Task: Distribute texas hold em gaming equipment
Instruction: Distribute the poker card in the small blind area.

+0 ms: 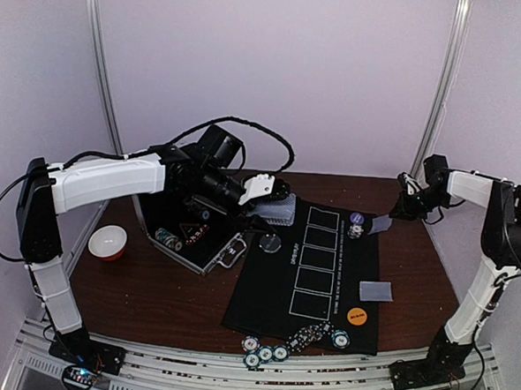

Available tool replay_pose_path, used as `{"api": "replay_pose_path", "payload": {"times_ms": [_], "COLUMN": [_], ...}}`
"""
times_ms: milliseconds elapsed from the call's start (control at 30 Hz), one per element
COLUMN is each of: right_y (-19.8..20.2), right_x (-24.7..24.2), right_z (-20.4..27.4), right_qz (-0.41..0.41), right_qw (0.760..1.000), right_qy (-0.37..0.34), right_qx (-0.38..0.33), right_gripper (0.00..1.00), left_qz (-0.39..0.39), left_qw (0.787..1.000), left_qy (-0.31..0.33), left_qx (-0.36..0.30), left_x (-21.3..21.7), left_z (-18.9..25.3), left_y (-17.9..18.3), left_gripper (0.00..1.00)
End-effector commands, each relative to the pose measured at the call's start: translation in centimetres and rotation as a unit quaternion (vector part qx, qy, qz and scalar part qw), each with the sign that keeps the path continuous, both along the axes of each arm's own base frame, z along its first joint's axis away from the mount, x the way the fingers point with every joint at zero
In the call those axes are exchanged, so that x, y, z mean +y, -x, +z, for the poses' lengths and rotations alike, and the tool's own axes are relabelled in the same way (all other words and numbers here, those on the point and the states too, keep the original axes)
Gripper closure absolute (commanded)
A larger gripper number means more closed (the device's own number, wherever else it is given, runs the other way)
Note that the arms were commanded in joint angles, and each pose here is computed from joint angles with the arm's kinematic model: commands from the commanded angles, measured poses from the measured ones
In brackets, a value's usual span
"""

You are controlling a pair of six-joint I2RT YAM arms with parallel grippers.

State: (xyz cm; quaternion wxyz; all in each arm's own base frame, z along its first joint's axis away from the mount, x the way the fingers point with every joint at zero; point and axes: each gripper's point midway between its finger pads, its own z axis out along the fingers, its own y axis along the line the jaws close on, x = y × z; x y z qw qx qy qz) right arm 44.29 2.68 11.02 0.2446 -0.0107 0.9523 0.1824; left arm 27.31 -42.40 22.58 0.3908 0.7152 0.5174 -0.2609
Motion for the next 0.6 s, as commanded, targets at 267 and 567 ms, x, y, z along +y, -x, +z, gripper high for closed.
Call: {"api": "replay_pose_path", "payload": {"times_ms": [267, 567], "right_y": [-3.7, -5.1], "right_x": [-2.3, -1.9], "right_z": [-1.8, -3.6], "right_qz": [0.027, 0.094], "right_qw": [0.997, 0.988], "right_qy": [0.076, 0.117], "right_qx": [-0.019, -0.031], "right_gripper": [1.0, 1.0], "left_qz": [0.002, 0.002], "left_qw": [1.0, 1.0], "left_qy": [0.023, 0.023], "left_qx": [-0.014, -0.01], "left_x": [0.0, 0.0], "left_z": [1.9, 1.8], "left_y": [-0.3, -0.2], "left_gripper": [0.42, 0.42]}}
